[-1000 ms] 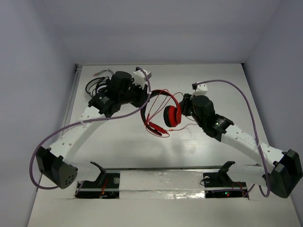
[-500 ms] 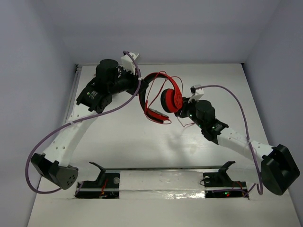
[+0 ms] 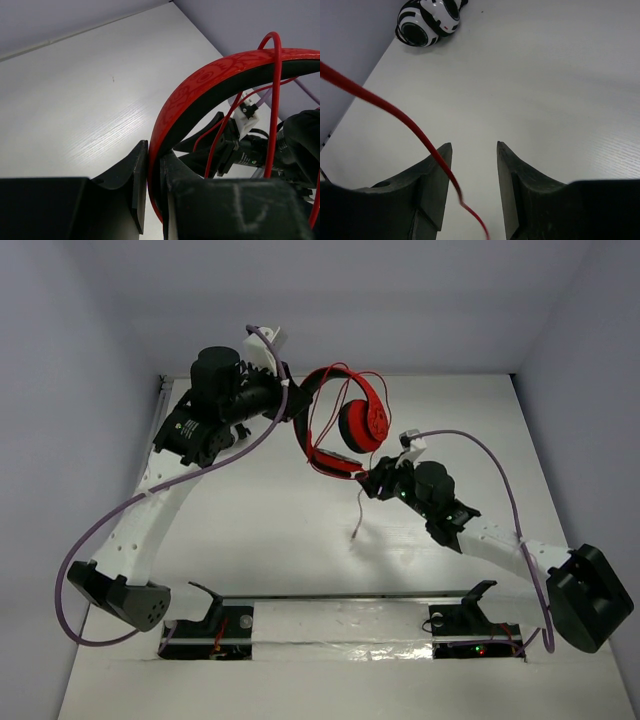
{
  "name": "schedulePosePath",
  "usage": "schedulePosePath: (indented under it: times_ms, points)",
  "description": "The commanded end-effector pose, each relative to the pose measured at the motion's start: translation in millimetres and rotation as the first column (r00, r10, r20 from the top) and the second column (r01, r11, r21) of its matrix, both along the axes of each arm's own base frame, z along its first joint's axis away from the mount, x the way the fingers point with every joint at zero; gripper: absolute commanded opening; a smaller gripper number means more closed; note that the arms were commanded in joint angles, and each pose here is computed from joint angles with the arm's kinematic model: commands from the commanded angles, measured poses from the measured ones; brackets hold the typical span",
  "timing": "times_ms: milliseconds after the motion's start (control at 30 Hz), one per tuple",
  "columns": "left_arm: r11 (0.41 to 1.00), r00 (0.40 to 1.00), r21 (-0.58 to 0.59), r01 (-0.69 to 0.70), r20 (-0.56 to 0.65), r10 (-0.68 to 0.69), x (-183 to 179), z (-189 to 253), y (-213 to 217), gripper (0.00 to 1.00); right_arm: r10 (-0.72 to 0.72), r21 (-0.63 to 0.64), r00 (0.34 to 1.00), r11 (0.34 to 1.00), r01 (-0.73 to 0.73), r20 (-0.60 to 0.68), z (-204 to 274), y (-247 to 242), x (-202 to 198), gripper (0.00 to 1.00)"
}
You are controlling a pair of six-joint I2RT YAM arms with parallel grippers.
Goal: Wrap the headphones
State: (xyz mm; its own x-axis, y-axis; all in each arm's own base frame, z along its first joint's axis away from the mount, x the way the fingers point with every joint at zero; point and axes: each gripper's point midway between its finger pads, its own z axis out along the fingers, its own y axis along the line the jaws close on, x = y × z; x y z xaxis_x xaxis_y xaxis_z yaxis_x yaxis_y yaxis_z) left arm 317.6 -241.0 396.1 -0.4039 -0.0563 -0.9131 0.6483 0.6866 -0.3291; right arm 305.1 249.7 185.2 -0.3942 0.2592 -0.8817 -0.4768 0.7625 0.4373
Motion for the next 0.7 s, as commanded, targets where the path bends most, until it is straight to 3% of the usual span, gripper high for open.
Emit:
schedulePosePath:
  times_ms: [0,467,667]
  points:
    - [0.991,0.995,-0.131,0.018,0.098,-0.005,-5.0,57.2,-0.8,0.0,0.026,0.051,0.999,0.998,-0.028,0.044,11.7,5.4,-0.2,0.48]
    - [0.985,0.995,-0.165,0.038,0.098,-0.022,-8.4,65.2,-2.1,0.0,0.033,0.054,0.999,0.998,-0.034,0.017,-2.4,12.9,10.2,0.49]
    - [0.983,0.994,-0.178,0.049,0.101,-0.031,-11.5,71.0,-2.8,0.0,-0.065,0.011,0.997,0.998,0.065,0.029,-5.8,0.2,25.4,0.49]
